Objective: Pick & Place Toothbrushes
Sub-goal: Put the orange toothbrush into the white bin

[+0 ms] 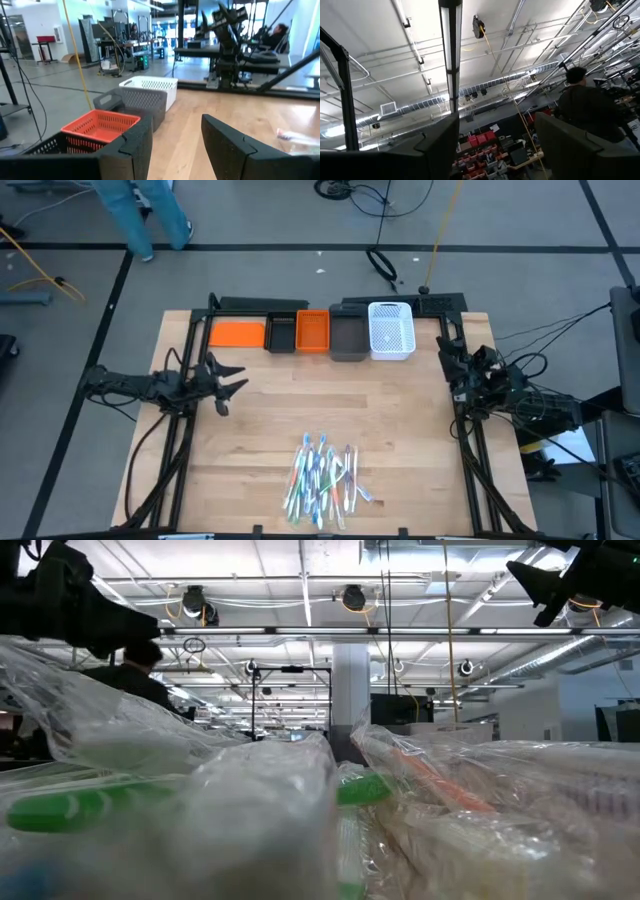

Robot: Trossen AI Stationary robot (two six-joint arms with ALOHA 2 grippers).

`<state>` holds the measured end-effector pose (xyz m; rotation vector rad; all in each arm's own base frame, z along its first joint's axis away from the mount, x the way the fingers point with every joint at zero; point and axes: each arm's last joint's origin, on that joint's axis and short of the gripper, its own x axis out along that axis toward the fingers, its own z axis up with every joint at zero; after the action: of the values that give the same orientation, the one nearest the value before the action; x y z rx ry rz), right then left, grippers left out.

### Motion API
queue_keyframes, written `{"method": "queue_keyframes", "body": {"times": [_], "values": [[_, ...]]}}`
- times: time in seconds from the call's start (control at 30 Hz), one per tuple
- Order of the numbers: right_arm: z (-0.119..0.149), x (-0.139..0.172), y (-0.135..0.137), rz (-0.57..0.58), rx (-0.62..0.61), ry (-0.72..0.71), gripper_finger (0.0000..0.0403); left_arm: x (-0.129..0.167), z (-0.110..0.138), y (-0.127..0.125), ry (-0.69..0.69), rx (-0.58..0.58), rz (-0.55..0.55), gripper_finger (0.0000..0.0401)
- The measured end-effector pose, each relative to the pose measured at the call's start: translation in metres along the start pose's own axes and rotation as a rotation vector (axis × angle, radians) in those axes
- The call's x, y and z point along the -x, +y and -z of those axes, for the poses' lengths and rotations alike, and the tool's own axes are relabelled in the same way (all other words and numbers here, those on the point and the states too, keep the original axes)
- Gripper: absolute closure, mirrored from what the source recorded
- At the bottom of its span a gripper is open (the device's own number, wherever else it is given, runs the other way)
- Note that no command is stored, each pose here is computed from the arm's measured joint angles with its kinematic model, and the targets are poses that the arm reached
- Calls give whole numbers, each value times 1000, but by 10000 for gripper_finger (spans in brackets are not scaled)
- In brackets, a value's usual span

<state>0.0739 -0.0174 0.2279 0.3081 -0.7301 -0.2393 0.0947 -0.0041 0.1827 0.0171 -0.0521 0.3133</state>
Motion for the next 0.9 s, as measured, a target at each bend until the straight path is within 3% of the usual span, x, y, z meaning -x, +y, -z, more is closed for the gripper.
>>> {"method": "queue_keyframes", "body": {"times": [0.07,0.2,0.43,0.7,0.9], "values": [[3,-1,0,-8,-41,36,152,0,-3,0,-26,13,-1,231],[22,-6,0,-73,-72,293,152,0,-9,1,-82,51,-3,231],[46,-20,6,-114,-168,598,158,0,-9,0,-84,185,10,231],[80,-27,25,-141,-251,874,196,-2,-7,-1,-59,323,16,231],[101,-27,47,-169,-293,1032,218,-4,-4,-2,-31,356,13,231]]}}
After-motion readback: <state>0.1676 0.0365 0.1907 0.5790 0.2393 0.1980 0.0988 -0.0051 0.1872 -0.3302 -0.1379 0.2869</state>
